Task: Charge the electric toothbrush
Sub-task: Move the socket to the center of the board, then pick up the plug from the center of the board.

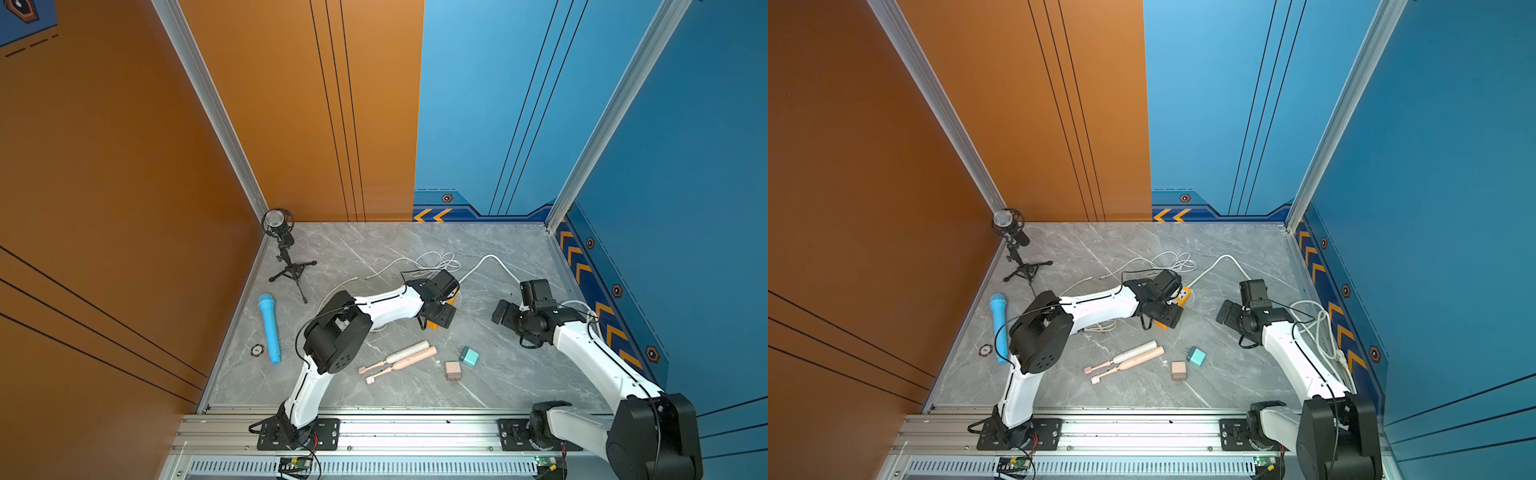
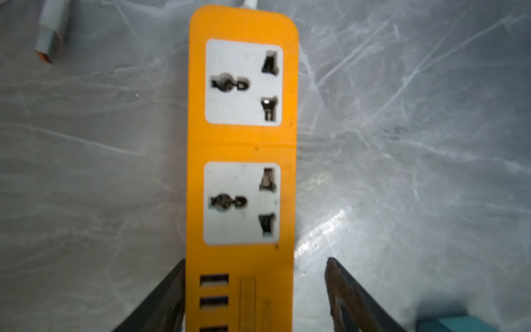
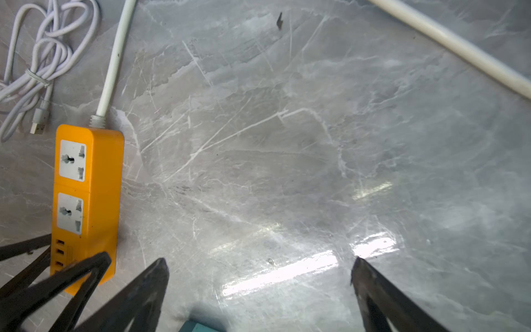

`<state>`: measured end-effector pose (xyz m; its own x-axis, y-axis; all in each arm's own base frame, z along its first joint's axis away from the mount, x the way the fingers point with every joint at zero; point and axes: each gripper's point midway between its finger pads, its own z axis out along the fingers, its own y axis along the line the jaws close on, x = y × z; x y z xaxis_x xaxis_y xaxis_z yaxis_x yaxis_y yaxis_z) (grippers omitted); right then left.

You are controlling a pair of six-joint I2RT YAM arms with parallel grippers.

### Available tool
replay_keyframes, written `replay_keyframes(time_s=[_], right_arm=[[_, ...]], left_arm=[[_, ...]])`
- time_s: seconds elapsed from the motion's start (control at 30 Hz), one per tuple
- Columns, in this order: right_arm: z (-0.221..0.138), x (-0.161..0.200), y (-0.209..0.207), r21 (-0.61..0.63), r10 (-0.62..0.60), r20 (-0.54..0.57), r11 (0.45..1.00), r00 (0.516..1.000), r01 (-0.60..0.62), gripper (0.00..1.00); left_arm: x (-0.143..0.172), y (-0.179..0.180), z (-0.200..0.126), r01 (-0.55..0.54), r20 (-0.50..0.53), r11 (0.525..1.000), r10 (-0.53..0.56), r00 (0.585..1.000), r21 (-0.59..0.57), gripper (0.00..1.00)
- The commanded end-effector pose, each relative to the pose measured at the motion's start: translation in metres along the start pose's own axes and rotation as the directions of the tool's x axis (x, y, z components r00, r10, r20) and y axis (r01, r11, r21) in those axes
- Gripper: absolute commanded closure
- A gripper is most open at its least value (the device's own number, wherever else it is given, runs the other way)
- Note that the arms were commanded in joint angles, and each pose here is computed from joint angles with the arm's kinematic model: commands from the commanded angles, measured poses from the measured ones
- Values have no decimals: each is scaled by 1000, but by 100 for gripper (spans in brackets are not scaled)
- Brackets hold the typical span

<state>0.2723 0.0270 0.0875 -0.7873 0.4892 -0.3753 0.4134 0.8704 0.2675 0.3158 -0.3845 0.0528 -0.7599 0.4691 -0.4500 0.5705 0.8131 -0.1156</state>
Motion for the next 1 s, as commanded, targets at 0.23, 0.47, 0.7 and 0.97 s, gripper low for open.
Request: replay_keyframes(time_s=[0.23,0.47,0.7,0.97], right_arm=[[-40,41,-24,-25,49,-92,998,995,-51,0],[-46,54,-16,-98,114,-115,987,987,-125,0],[-49,52,-17,-102,124,-94,986,988,-134,0],[-53,49,-28,-76,189,-43,978,981,-192,0]], left_arm=[[56,-67,-48,-649,44,747,650,759,146,22],[70,-101,-44,-744,73,593,765,640,308,21],[72,-113,-30,-747,75,546,786,613,380,21],[61,-116,-8,-744,69,538,790,609,396,23]])
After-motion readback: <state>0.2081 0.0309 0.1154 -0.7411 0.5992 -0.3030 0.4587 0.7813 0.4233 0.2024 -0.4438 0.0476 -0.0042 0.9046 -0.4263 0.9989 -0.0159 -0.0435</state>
